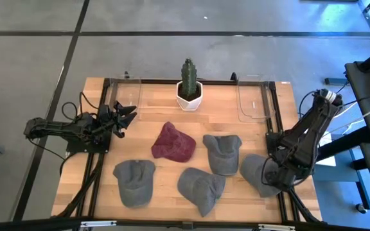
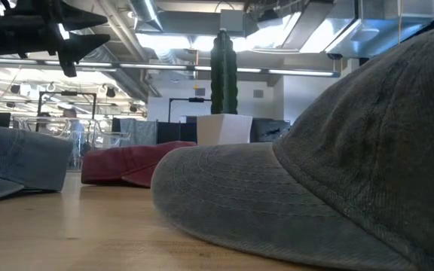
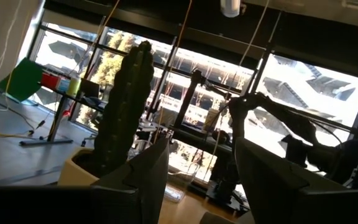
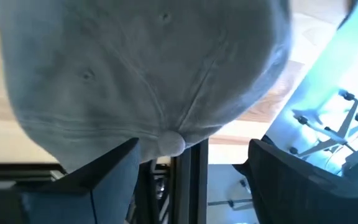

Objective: Pick & Place hat
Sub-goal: Put the gray cap into the right transparent bin

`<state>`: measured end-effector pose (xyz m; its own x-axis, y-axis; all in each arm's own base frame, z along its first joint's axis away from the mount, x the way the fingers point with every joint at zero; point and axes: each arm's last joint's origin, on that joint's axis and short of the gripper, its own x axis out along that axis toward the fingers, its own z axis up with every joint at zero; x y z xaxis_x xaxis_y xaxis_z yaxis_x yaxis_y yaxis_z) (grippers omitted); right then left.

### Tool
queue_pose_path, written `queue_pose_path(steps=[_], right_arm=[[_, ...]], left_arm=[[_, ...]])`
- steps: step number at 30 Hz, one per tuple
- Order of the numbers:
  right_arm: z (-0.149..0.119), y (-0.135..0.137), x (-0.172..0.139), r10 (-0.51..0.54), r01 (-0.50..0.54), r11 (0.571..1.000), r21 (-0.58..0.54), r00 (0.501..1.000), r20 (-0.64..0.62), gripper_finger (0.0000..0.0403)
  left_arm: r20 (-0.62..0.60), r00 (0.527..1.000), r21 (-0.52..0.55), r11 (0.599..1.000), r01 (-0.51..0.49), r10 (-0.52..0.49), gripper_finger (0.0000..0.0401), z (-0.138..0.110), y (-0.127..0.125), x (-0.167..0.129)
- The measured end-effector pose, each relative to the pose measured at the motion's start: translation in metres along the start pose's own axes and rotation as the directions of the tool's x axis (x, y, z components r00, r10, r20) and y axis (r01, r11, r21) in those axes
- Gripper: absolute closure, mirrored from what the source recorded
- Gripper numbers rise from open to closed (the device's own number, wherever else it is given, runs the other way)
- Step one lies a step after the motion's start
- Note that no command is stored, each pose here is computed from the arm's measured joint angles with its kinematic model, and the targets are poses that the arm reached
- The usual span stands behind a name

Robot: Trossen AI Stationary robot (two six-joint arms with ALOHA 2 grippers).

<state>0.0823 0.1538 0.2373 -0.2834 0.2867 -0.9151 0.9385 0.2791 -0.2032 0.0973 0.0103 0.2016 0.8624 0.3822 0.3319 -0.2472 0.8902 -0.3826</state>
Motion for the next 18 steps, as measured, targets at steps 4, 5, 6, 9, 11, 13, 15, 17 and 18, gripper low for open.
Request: queue_pose_path(steps=[4,5,6,9,11,13,15,17,18], right_arm=[[-0.001,0.003,0.011,0.036,-0.037,0.998,-0.041,0.999,-0.016,0.0104],[0.0,0.002,0.014,0.041,-0.041,0.998,-0.048,0.999,-0.012,0.0104],[0.0,0.002,0.017,0.04,-0.04,0.998,-0.054,0.999,-0.011,0.0104],[0.002,0.001,0.025,0.036,-0.037,0.997,-0.074,0.999,-0.009,0.0104],[0.003,0.0,0.03,0.042,-0.041,0.996,-0.083,0.999,0.01,0.0104],[0.005,-0.001,0.033,0.054,-0.051,0.995,-0.087,0.998,0.034,0.0104],[0.007,-0.001,0.035,0.067,-0.062,0.994,-0.085,0.996,0.06,0.0105],[0.009,-0.001,0.037,0.081,-0.074,0.994,-0.085,0.994,0.078,0.0111],[0.01,-0.001,0.037,0.087,-0.08,0.993,-0.084,0.992,0.087,0.0117]], left_arm=[[0.0,1.0,0.0,1.0,0.0,0.0,0.0221,0.0,0.0,0.0],[0.0,1.0,0.0,1.0,0.0,0.0,0.0221,0.0,0.0,0.0],[0.0,1.0,0.0,1.0,0.0,0.0,0.0221,0.0,0.0,0.0],[0.0,1.0,0.0,1.0,-0.002,0.002,0.0221,0.0,0.0,0.0],[0.001,1.0,0.0,1.0,-0.006,0.006,0.0221,0.0,0.0,0.0],[0.006,1.0,0.0,1.0,-0.021,0.021,0.0221,0.0,0.001,0.0],[0.012,0.999,0.0,0.999,-0.046,0.046,0.0221,0.0,0.001,0.0],[0.018,0.998,-0.001,0.998,-0.068,0.068,0.0221,0.0,0.002,0.0],[0.021,0.997,-0.001,0.997,-0.078,0.078,0.0221,0.001,0.002,0.0]])
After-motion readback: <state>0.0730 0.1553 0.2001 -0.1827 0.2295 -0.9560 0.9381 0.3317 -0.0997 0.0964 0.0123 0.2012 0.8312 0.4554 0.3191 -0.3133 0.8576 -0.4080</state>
